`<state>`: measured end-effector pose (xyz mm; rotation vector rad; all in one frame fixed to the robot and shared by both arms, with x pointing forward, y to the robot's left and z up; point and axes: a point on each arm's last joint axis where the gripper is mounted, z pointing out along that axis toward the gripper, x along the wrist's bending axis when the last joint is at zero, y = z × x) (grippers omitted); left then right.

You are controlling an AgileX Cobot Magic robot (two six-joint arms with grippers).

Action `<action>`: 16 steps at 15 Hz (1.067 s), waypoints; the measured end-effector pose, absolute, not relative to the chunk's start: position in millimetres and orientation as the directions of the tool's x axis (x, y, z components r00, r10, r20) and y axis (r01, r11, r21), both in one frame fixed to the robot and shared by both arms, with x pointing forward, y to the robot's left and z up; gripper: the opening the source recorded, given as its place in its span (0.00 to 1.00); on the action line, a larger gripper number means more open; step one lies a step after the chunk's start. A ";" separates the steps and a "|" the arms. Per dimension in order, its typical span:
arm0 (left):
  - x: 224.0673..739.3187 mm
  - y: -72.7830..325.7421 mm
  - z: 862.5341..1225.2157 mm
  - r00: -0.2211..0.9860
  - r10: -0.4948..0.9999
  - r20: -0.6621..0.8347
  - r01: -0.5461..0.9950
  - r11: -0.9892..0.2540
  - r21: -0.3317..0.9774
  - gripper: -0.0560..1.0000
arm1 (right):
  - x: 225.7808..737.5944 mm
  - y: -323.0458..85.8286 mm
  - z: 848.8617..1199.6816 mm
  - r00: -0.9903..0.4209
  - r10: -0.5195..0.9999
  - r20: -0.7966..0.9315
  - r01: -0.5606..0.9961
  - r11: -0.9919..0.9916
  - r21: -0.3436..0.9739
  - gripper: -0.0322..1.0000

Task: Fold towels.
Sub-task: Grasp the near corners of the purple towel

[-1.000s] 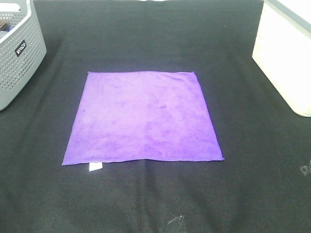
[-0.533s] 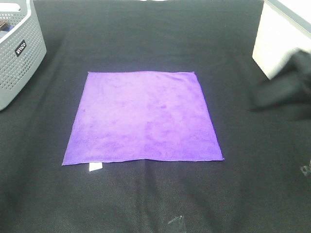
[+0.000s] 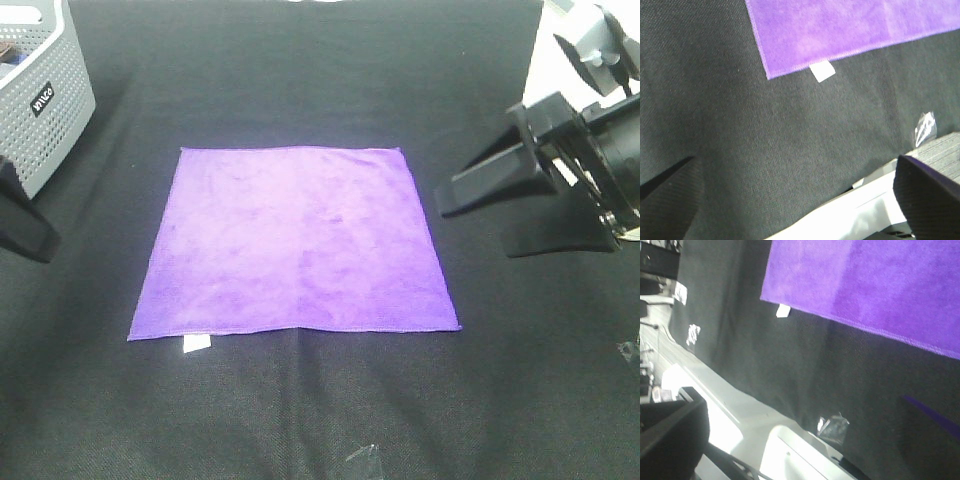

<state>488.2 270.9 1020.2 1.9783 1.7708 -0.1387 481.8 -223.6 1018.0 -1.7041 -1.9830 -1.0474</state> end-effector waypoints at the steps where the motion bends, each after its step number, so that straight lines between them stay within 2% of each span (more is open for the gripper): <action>1: 496.0 271.3 1017.0 0.152 0.911 -0.382 0.960 -0.044 0.277 0.97 | 484.0 -224.0 1018.8 -0.223 0.716 0.661 0.946 -0.004 0.324 0.95; 3: 517.2 271.2 1008.6 0.137 0.908 -0.396 0.967 -0.036 0.251 0.97 | 494.2 -232.9 1022.0 -0.207 0.729 0.652 0.938 -0.042 0.344 0.94; 6: 551.3 270.6 990.2 0.128 0.898 -0.420 0.977 -0.041 0.210 0.97 | 519.6 -267.0 1017.2 -0.129 0.708 0.695 0.954 -0.103 0.282 0.94; 9: 566.8 268.2 955.5 0.120 0.881 -0.458 0.986 -0.050 0.161 0.94 | 540.0 -273.4 982.7 -0.097 0.676 0.730 0.983 -0.051 0.178 0.94; 11: 572.1 267.3 949.0 0.153 0.871 -0.468 0.978 -0.065 0.199 0.93 | 547.9 -274.3 973.0 -0.080 0.670 0.738 0.988 -0.046 0.150 0.94; 13: 578.3 272.4 942.4 0.126 0.833 -0.538 0.977 -0.010 0.214 0.93 | 552.3 -275.3 965.3 -0.066 0.673 0.736 0.990 -0.049 0.134 0.94; 16: 586.2 300.5 916.9 0.043 0.766 -0.642 0.979 0.094 0.178 0.91 | 556.4 -276.3 954.4 -0.042 0.676 0.735 0.993 -0.056 0.108 0.94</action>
